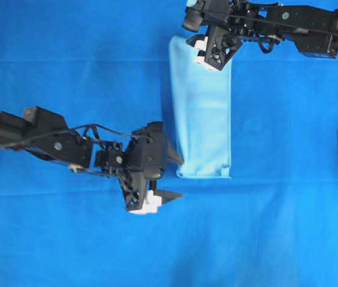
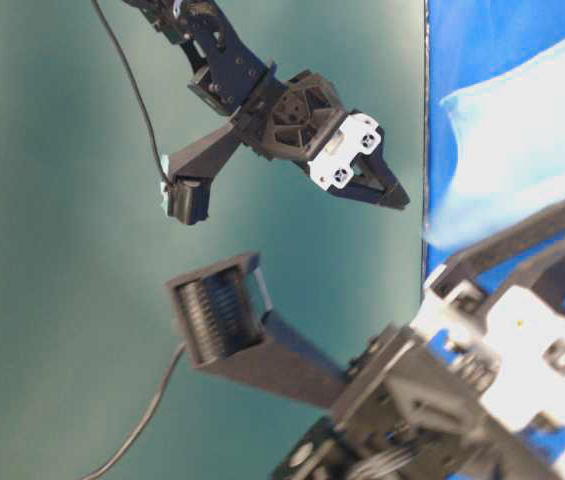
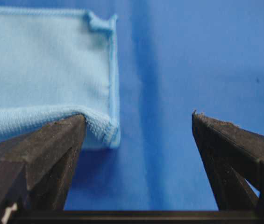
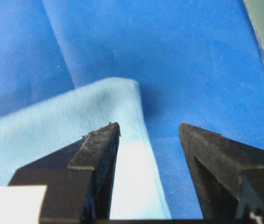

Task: Fold the light blue towel.
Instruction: 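Lay the strip down vertically and open both grippers, then retract both grippers away from the towel strip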

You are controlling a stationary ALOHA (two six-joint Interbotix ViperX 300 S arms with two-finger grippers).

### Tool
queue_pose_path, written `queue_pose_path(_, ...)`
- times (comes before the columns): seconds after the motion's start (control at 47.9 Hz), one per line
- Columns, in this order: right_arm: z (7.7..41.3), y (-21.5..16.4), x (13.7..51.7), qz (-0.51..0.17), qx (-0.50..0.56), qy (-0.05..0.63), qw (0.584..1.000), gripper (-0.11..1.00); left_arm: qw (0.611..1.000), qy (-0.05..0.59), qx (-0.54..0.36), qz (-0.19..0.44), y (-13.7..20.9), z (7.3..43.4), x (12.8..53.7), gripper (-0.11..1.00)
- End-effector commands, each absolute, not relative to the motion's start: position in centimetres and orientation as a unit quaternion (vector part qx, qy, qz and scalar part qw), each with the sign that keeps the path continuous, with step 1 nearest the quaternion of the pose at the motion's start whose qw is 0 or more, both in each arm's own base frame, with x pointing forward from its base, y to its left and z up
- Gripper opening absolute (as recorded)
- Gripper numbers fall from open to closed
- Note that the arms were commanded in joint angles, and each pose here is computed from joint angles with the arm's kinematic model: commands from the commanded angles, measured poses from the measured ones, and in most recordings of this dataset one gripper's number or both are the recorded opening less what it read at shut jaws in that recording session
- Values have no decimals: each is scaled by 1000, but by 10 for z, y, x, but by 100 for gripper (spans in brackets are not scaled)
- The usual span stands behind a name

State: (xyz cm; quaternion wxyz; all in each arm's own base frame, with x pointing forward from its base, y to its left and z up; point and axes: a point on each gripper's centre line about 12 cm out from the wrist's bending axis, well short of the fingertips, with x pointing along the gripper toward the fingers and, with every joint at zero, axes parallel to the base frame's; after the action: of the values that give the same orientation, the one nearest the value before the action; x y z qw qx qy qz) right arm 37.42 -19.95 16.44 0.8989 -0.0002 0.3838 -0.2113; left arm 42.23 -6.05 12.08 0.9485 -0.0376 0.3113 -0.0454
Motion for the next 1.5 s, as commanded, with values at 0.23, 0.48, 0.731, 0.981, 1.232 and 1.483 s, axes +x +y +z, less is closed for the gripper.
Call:
queue_pose_path(0.23,211,-187,352,-219,-11,335,916,57,952,301,-35,-40,-47,186,391,83)
queue_pose_path(0.48,234,-159,310,-214,-14,285,934,57,967,252,-40,2,-8,208,365,83)
queue_pose_path(0.731,247,-121,261,-199,3,196,960,57,983,175,-21,44,27,218,336,83)
queue_pose_path(0.981,237,-88,233,-164,21,153,974,57,986,140,-24,83,48,218,300,83)
queue_pose_path(1.232,227,-86,233,-160,34,159,974,57,987,131,-24,87,49,216,295,83)
queue_pose_path(1.483,225,-88,238,-160,35,167,972,57,988,128,-24,87,50,217,297,83)
